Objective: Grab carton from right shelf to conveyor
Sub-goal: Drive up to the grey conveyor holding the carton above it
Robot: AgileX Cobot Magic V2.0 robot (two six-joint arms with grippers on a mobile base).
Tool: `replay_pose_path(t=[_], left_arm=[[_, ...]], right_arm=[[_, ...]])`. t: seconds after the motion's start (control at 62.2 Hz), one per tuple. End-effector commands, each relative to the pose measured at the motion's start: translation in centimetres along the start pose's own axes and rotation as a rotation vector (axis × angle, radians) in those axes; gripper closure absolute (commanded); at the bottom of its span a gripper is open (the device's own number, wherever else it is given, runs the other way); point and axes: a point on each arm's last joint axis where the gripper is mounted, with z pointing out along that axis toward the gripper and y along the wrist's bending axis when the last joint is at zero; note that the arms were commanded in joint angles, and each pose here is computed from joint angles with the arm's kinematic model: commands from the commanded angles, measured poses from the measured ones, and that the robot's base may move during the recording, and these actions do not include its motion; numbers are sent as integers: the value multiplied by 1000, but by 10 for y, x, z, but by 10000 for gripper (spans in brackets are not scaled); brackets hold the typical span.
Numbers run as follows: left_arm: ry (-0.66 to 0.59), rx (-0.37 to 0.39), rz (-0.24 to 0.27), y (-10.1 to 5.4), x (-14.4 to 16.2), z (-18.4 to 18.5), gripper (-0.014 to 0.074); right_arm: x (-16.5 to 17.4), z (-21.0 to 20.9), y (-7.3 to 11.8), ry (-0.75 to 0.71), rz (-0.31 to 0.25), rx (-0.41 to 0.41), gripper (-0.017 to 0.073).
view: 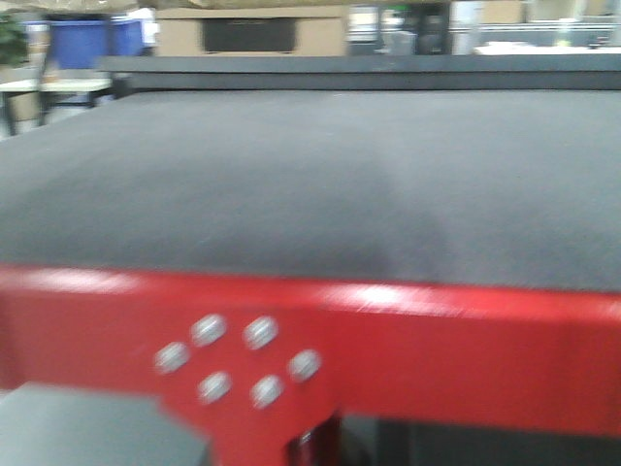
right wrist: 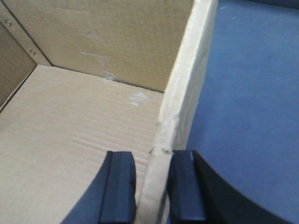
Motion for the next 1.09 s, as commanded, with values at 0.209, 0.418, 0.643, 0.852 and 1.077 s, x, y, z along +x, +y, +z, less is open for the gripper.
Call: replay_pose_path(t=[0.209,0.418,0.643,0.852,1.077], left_arm=[[-36,-171,57,20,-3,-8,603],[-36,-171,57,20,-3,-8,603],[-28,-171,60,19,-3,-4,603],[-14,-172,66,17,-3,2,603],[-12,-172,67,17,-3,3,603]], right_arm=[[-5,-15,-6,-56,-45,48,629],[-5,-15,-6,-56,-45,48,629],[-5,-15,-6,-56,-45,48,629],[-5,-15,-6,-56,-45,48,629],[-5,-15,-6,-56,-45,48,629]])
